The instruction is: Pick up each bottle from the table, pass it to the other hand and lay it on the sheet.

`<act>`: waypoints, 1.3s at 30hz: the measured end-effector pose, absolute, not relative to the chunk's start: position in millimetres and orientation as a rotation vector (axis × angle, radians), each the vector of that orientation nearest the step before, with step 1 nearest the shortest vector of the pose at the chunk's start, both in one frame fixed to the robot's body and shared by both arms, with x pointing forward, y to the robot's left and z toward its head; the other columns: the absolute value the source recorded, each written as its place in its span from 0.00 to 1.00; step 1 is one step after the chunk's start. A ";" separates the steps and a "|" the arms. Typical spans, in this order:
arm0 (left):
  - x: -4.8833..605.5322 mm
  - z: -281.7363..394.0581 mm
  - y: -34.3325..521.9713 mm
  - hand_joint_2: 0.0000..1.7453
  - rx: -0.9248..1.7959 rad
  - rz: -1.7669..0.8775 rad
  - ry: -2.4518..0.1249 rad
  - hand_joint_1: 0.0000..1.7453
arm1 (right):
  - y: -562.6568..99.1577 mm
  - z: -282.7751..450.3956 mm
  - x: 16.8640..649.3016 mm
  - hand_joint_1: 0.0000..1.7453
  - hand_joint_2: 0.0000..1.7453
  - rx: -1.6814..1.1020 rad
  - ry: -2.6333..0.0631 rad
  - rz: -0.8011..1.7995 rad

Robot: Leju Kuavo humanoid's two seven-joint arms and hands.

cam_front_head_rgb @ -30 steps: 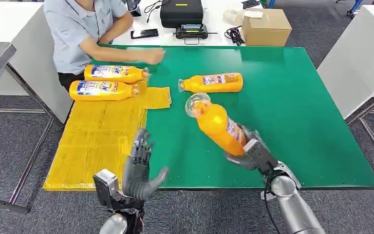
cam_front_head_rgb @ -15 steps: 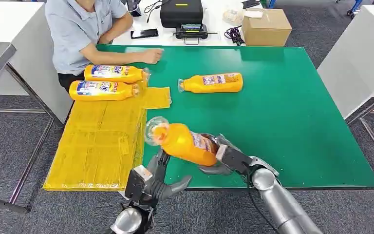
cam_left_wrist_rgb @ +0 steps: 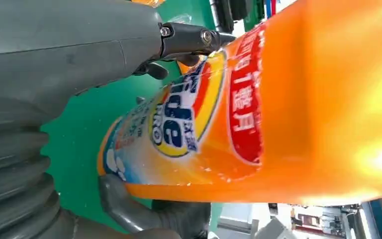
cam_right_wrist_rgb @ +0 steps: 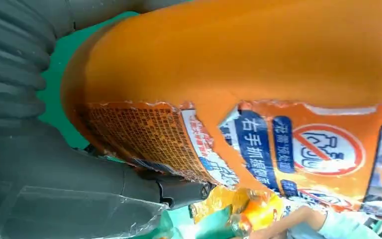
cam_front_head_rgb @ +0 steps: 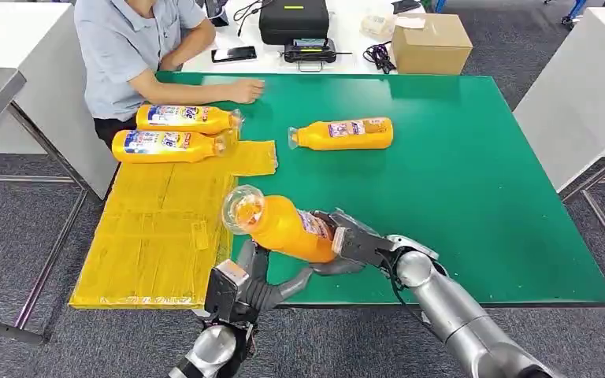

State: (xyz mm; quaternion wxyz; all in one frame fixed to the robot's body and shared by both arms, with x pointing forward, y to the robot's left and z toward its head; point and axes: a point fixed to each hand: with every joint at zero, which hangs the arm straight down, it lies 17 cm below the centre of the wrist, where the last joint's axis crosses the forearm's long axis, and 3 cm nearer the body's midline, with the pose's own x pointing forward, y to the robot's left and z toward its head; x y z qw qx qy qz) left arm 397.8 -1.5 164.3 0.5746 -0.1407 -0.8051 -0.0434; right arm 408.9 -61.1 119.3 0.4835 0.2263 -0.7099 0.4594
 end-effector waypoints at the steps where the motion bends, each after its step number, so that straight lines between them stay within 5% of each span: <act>1: 397.8 165.8 -0.5 1.00 -0.334 -0.091 -1.892 0.00 | -60.7 118.5 408.9 1.00 1.00 0.552 -1.727 1.120; 10: 403.2 176.7 -2.7 1.00 -0.597 0.105 -1.756 0.00 | -54.4 113.1 406.6 1.00 1.00 0.587 -1.698 1.115; 19: 410.1 185.7 3.3 1.00 -0.580 0.140 -1.773 0.00 | -45.0 114.1 405.7 1.00 1.00 0.605 -1.693 1.128; 20: 410.6 186.5 3.5 1.00 -0.578 0.140 -1.775 0.11 | -43.2 114.8 405.3 1.00 1.00 0.608 -1.694 1.128; 21: 410.9 187.1 3.5 1.00 -0.580 0.142 -1.776 0.83 | -42.1 115.0 405.2 1.00 1.00 0.611 -1.694 1.128; 24: 411.3 188.8 3.4 1.00 -0.581 0.144 -1.780 0.87 | -39.2 116.8 405.6 1.00 1.00 0.618 -1.696 1.123; 25: 411.9 189.5 4.0 1.00 -0.579 0.146 -1.783 1.00 | -38.4 117.1 405.7 1.00 1.00 0.620 -1.696 1.120; 28: 413.6 192.3 6.7 1.00 -0.557 0.146 -1.804 1.00 | -36.9 118.4 407.2 1.00 1.00 0.622 -1.696 1.115; 29: 414.1 194.1 9.4 1.00 -0.525 0.142 -1.828 1.00 | -36.0 118.4 408.2 0.20 1.00 0.620 -1.691 1.111; 32: 413.5 199.6 15.1 1.00 -0.443 0.124 -1.896 1.00 | -32.5 120.5 410.7 0.20 1.00 0.626 -1.679 1.094; 33: 413.9 200.3 16.4 1.00 -0.432 0.126 -1.903 1.00 | -32.0 120.4 410.6 0.00 1.00 0.628 -1.677 1.090; 39: 413.9 203.2 21.5 1.00 -0.372 0.117 -1.946 1.00 | -32.3 116.5 413.6 0.00 1.00 0.605 -1.667 1.076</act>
